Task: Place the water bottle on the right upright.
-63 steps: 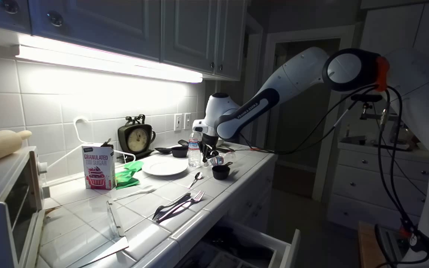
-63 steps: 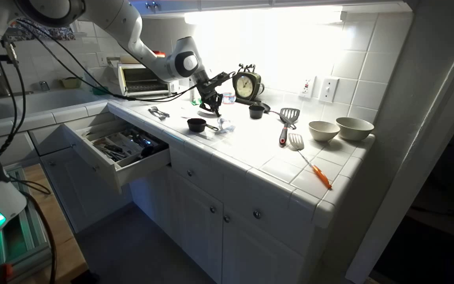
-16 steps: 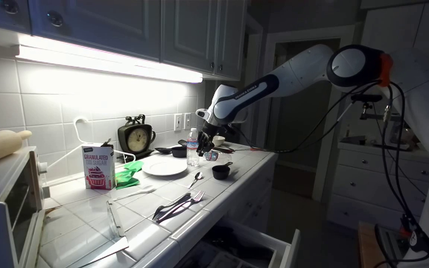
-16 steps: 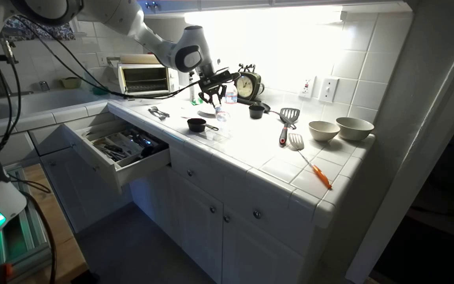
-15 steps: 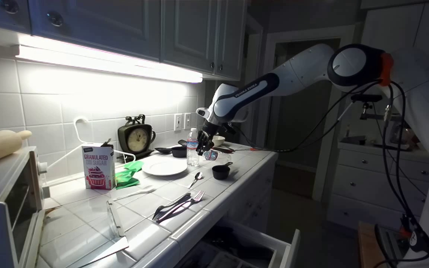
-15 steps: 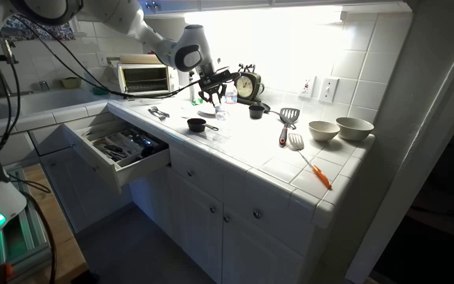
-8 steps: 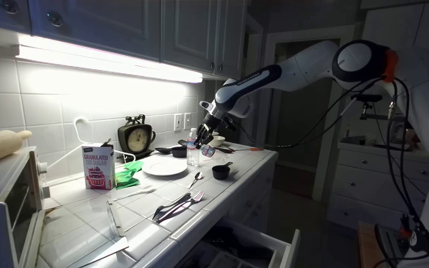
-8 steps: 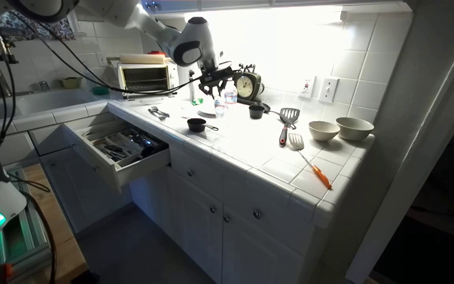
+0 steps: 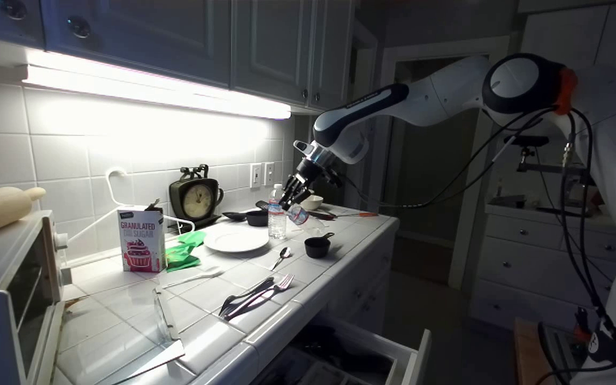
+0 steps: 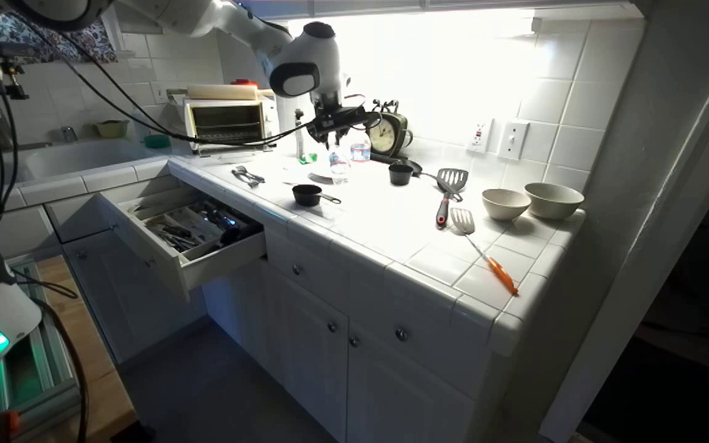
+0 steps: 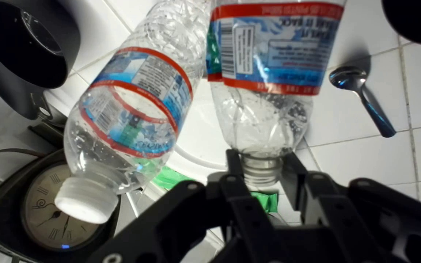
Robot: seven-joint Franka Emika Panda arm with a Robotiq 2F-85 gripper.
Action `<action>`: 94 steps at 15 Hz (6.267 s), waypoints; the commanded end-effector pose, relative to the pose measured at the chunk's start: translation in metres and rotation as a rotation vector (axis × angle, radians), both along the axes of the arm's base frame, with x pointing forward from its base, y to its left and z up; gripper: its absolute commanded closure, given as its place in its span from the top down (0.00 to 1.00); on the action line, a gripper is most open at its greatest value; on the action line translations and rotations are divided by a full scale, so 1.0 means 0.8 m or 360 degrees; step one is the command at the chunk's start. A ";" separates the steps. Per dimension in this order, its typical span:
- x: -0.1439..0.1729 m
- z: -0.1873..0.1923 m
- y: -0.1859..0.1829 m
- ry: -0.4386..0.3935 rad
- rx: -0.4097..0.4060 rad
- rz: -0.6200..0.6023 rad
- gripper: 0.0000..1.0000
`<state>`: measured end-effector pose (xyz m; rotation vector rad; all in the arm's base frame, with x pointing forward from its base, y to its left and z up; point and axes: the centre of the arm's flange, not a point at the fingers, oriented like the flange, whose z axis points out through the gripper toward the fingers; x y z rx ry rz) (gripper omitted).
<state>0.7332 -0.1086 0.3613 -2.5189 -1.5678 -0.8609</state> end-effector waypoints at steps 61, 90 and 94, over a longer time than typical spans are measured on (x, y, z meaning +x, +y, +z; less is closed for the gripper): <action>-0.011 -0.025 -0.151 -0.0235 0.1042 0.0537 0.08; -0.011 -0.064 -0.161 -0.0278 0.1259 0.0471 0.08; -0.011 -0.066 -0.163 -0.0283 0.1273 0.0466 0.08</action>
